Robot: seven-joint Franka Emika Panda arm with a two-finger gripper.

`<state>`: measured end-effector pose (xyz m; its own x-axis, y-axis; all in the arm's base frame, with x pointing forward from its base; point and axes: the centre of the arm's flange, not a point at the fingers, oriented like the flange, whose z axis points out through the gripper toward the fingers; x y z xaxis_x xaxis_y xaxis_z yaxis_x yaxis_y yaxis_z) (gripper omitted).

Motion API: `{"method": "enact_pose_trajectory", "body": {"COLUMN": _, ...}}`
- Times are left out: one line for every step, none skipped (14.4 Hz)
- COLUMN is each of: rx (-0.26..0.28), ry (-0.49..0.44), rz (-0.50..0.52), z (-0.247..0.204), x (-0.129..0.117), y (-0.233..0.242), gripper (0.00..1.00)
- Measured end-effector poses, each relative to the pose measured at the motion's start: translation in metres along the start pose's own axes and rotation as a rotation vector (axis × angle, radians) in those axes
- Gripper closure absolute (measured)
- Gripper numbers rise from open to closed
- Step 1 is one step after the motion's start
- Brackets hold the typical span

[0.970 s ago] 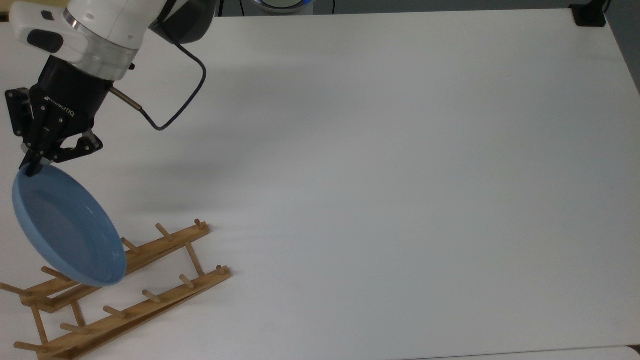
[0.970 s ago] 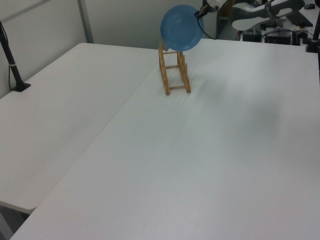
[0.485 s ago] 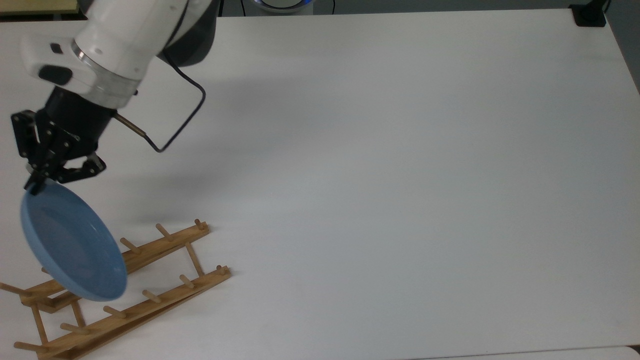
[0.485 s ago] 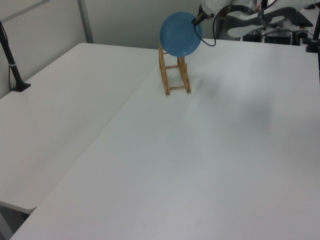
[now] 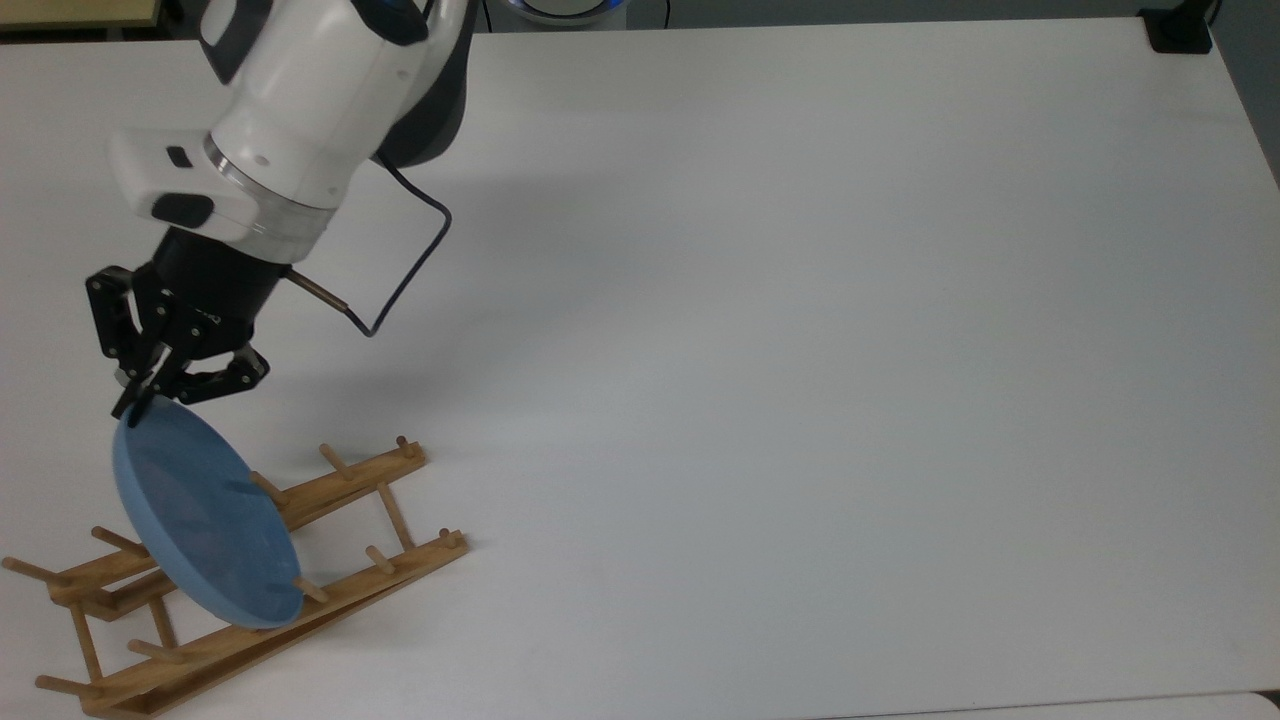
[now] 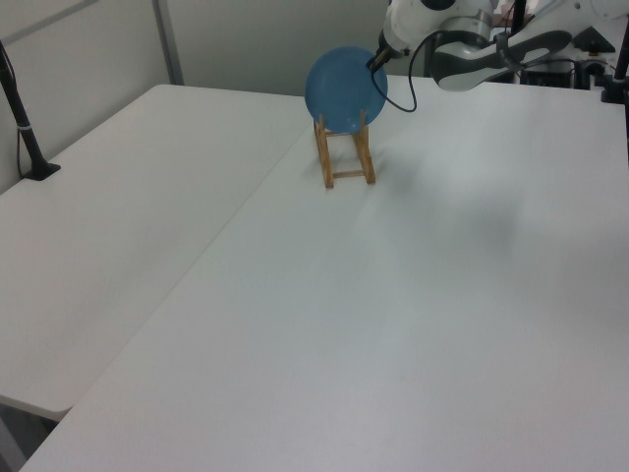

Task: Place plate in plate rack
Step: 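Lower the upright plate into a slot between the rack's pegs, then open the gripper to release the plate's rim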

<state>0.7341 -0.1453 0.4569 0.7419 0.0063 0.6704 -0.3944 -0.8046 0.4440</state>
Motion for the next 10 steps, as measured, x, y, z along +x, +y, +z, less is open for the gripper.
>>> {"method": "enact_pose_trajectory", "body": {"rx": -0.001, "ry": 0.0, "rz": -0.009, "z": 0.001, "x": -0.002, "y": -0.004, "gripper": 0.95}}
{"method": "enact_pose_trajectory", "body": {"rx": -0.002, "ry": -0.002, "rz": -0.017, "z": 0.004, "x": -0.004, "y": -0.008, "gripper": 0.95}}
{"method": "enact_pose_trajectory", "body": {"rx": -0.001, "ry": -0.004, "rz": -0.022, "z": 0.005, "x": -0.005, "y": -0.011, "gripper": 0.95}}
{"method": "enact_pose_trajectory", "body": {"rx": 0.0, "ry": -0.005, "rz": -0.026, "z": 0.006, "x": -0.006, "y": -0.015, "gripper": 0.95}}
{"method": "enact_pose_trajectory", "body": {"rx": 0.001, "ry": -0.006, "rz": -0.031, "z": 0.008, "x": -0.007, "y": -0.019, "gripper": 0.91}}
{"method": "enact_pose_trajectory", "body": {"rx": 0.002, "ry": -0.009, "rz": -0.035, "z": 0.009, "x": -0.009, "y": -0.022, "gripper": 0.82}}
{"method": "enact_pose_trajectory", "body": {"rx": 0.003, "ry": -0.011, "rz": -0.041, "z": 0.011, "x": -0.011, "y": -0.026, "gripper": 0.65}}
{"method": "enact_pose_trajectory", "body": {"rx": 0.003, "ry": -0.011, "rz": -0.042, "z": 0.012, "x": -0.011, "y": -0.027, "gripper": 0.65}}
{"method": "enact_pose_trajectory", "body": {"rx": 0.003, "ry": -0.012, "rz": -0.042, "z": 0.012, "x": -0.011, "y": -0.028, "gripper": 0.63}}
{"method": "enact_pose_trajectory", "body": {"rx": 0.003, "ry": -0.012, "rz": -0.042, "z": 0.012, "x": -0.011, "y": -0.028, "gripper": 0.55}}
